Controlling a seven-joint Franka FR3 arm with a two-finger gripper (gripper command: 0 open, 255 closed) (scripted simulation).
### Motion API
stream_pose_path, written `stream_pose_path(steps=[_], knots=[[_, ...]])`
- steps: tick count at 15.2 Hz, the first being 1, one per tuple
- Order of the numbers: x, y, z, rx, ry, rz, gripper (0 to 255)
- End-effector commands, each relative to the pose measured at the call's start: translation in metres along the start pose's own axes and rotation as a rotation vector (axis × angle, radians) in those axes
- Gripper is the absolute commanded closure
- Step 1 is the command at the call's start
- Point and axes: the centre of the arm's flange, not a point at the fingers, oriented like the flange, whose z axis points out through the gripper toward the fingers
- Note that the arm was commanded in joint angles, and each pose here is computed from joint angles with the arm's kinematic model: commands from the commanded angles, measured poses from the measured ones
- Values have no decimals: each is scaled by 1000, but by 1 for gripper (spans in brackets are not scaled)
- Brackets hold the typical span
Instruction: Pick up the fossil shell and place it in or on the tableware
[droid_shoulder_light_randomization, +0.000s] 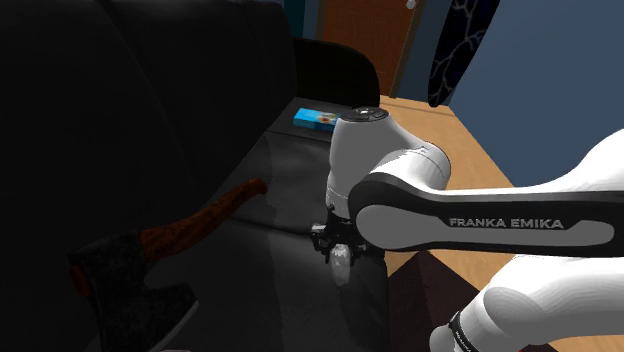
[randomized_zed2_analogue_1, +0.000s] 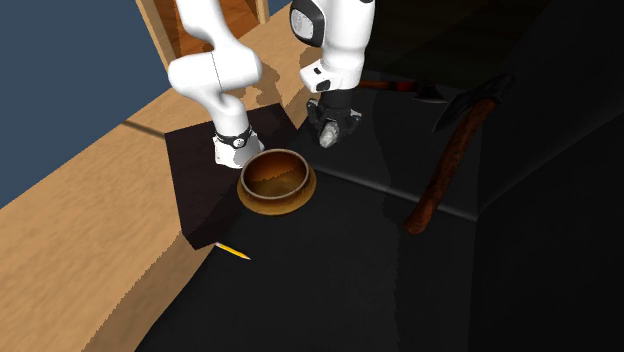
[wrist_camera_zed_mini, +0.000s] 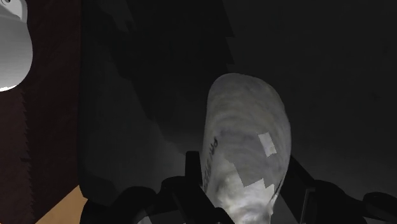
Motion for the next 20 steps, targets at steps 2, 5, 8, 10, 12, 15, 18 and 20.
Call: stream_pose_path(steps=[2,5,8,10,12,15,18,20], knots=[[0,2,-13,0,0,0,255],[0,3,-29,0,0,0,255],[1,4,-45,0,0,0,255],[1,5,-55,0,0,0,255],[1,6,-66,0,0,0,255],[1,7,-82,0,0,0,255],[2,8,-97,0,0,0,255],[2,9,-108,0,0,0,255]])
